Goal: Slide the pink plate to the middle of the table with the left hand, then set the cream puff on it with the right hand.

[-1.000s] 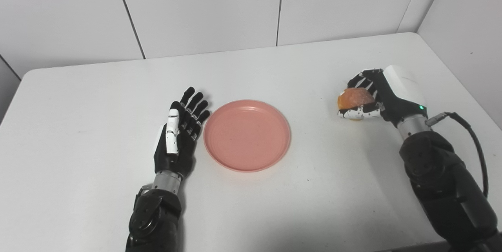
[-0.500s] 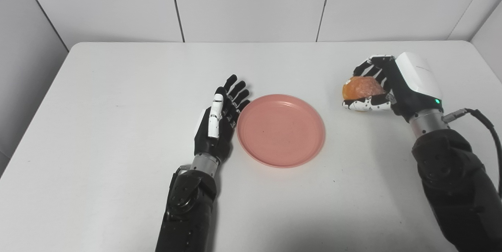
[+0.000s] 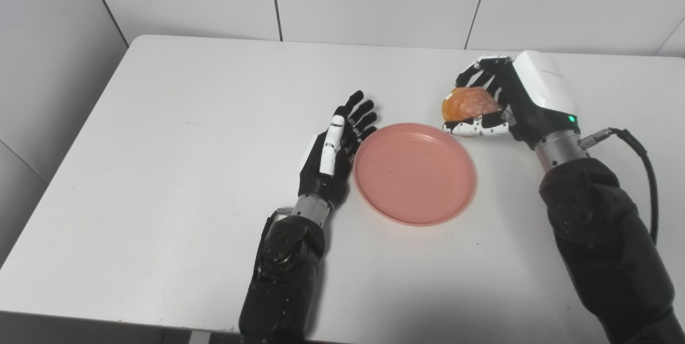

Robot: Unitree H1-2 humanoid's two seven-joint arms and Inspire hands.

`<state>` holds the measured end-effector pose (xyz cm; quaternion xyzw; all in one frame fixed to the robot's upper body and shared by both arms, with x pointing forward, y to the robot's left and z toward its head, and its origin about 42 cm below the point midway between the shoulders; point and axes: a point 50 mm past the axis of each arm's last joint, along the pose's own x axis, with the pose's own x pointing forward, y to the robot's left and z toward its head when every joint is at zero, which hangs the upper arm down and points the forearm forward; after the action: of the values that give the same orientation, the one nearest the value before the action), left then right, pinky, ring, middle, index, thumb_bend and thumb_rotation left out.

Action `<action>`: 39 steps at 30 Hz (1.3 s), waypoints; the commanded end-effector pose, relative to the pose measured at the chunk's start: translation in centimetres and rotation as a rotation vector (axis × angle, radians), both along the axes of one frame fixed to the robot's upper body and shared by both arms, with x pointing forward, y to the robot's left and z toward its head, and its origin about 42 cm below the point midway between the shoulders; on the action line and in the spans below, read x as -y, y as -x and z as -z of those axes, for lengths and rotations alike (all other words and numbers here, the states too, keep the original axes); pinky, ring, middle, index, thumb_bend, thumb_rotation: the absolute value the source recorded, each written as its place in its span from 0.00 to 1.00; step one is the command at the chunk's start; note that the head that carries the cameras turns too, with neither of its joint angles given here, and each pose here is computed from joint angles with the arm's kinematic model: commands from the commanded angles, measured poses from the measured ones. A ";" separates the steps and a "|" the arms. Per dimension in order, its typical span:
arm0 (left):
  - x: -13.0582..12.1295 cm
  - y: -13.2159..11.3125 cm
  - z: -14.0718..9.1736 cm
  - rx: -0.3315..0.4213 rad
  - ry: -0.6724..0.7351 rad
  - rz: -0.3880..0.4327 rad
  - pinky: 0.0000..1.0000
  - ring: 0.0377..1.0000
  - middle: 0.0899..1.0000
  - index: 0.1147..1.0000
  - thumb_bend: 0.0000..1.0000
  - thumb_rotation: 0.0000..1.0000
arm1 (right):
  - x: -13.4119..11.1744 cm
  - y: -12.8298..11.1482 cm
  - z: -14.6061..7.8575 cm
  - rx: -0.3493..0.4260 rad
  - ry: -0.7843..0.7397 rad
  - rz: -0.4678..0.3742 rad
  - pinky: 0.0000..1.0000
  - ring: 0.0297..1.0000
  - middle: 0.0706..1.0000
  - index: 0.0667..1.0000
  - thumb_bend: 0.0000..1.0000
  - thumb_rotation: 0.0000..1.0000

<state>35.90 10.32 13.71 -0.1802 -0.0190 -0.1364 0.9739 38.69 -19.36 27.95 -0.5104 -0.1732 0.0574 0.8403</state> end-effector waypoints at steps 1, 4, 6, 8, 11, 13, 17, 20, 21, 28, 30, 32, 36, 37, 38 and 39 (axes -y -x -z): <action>0.2 0.8 2.3 -0.115 -0.018 -0.005 0.91 0.91 0.91 0.89 0.44 1.00 | -0.9 -0.4 -2.2 0.117 0.018 -0.045 0.25 0.31 0.38 0.45 0.51 0.14; 0.2 0.8 2.3 -0.116 -0.010 -0.005 0.91 0.91 0.91 0.89 0.43 1.00 | -1.8 -0.6 -1.1 0.079 0.011 -0.081 0.27 0.34 0.41 0.45 0.51 0.14; 0.2 0.8 2.3 -0.115 -0.009 -0.004 0.91 0.91 0.90 0.89 0.43 1.00 | -2.2 -0.5 -0.8 0.061 0.005 -0.098 0.28 0.35 0.42 0.45 0.51 0.14; 0.1 0.8 2.3 -0.114 -0.013 -0.005 0.91 0.91 0.90 0.89 0.44 1.00 | -2.6 -0.3 -0.4 0.050 0.004 -0.116 0.30 0.38 0.44 0.45 0.51 0.14; 0.0 0.8 2.3 -0.114 -0.019 -0.004 0.90 0.90 0.90 0.89 0.44 1.00 | -3.4 -0.2 0.2 0.031 -0.009 -0.146 0.31 0.38 0.43 0.45 0.51 0.13; 0.0 0.7 2.2 -0.115 -0.019 -0.005 0.90 0.91 0.91 0.89 0.44 1.00 | -3.9 -0.1 0.5 0.019 -0.004 -0.154 0.31 0.37 0.43 0.45 0.51 0.13; -0.2 0.8 2.2 -0.110 -0.020 -0.003 0.90 0.91 0.91 0.89 0.43 1.00 | -4.7 0.2 1.0 -0.010 0.003 -0.160 0.28 0.34 0.41 0.45 0.51 0.13; -0.4 0.7 2.1 -0.112 -0.020 -0.006 0.90 0.91 0.91 0.89 0.44 1.00 | -5.2 0.3 1.5 -0.029 0.006 -0.157 0.27 0.33 0.40 0.45 0.51 0.13; -0.4 0.7 2.1 -0.111 -0.019 -0.006 0.90 0.91 0.91 0.90 0.43 1.00 | -5.3 0.3 1.6 -0.033 0.006 -0.158 0.27 0.33 0.40 0.45 0.51 0.13; -0.8 0.8 2.0 -0.107 -0.011 -0.009 0.91 0.91 0.91 0.90 0.43 1.00 | -5.2 0.7 2.2 -0.063 0.023 -0.153 0.27 0.34 0.40 0.45 0.51 0.13; -0.9 0.8 1.9 -0.105 -0.013 -0.009 0.91 0.91 0.91 0.90 0.43 1.00 | -5.1 0.8 2.4 -0.071 0.029 -0.148 0.27 0.34 0.41 0.45 0.51 0.13; -1.0 0.7 1.9 -0.106 -0.013 -0.012 0.91 0.91 0.91 0.90 0.43 1.00 | -5.0 0.9 2.5 -0.079 0.036 -0.141 0.26 0.33 0.41 0.45 0.51 0.13; -1.2 0.7 1.8 -0.109 -0.012 -0.015 0.91 0.91 0.91 0.89 0.42 1.00 | -4.7 1.0 2.6 -0.083 0.047 -0.136 0.26 0.33 0.41 0.45 0.51 0.13; -1.2 0.8 1.7 -0.111 -0.010 -0.017 0.91 0.91 0.91 0.89 0.42 1.00 | -4.6 1.0 2.7 -0.084 0.048 -0.137 0.26 0.33 0.41 0.45 0.51 0.13; -1.3 0.8 1.7 -0.113 -0.008 -0.018 0.91 0.91 0.90 0.89 0.42 1.00 | -4.6 1.0 2.7 -0.085 0.049 -0.137 0.27 0.34 0.41 0.45 0.51 0.13; -1.3 0.8 1.7 -0.115 -0.006 -0.020 0.90 0.91 0.90 0.89 0.42 1.00 | -4.5 1.0 2.8 -0.086 0.051 -0.137 0.28 0.35 0.42 0.45 0.51 0.14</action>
<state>35.91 10.80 14.00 -0.1827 -0.0184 -0.1329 0.9740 37.53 -14.78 23.42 -0.5170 -0.1421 0.1564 0.8295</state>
